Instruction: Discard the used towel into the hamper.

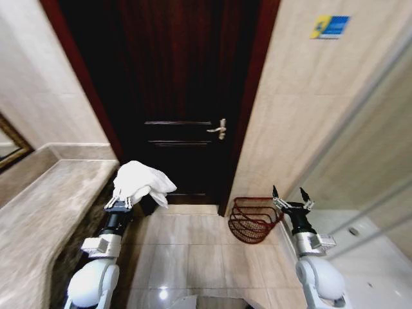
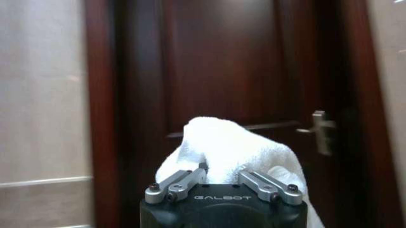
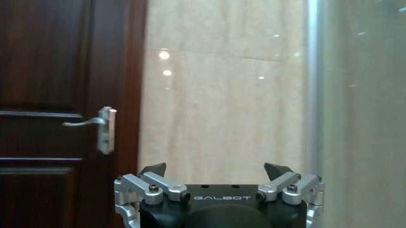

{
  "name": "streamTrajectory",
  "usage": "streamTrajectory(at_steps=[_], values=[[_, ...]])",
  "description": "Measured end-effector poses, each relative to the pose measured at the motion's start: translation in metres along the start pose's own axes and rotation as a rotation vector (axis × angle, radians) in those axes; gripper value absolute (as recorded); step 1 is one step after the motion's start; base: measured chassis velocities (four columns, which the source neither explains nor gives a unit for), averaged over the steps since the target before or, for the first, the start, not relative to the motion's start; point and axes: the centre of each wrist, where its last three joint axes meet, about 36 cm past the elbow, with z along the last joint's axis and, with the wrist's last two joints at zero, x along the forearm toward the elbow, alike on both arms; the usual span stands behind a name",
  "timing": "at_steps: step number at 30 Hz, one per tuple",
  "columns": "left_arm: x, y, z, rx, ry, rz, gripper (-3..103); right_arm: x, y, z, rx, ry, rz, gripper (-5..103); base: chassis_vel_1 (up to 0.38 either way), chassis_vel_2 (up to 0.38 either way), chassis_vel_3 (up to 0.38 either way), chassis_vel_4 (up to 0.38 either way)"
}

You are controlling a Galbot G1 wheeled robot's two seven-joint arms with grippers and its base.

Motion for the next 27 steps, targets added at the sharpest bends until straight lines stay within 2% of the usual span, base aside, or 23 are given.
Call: streamTrajectory(at_steps=[3,13,27], values=[[-0.0004,0.0028,0.0066,0.011,-0.018,0.043,6,0.001,0.0004,-0.0012,0.0,0.009,0.0,100,-0.13,-0.123,-0.11,-0.121],[-0.0034,0.0036,0.0097,0.016,-0.024,0.047,6,0.0011,0.0013,-0.002,-0.001,0.011,0.0,100,-0.044,-0.056,-0.032,-0.04],[-0.0017,0.0027,0.0122,0.017,-0.028,0.045,6,0.0021,0.0032,0.0017,-0.006,0.015,-0.002,100,-0.028,-0.085,0.029,0.082]])
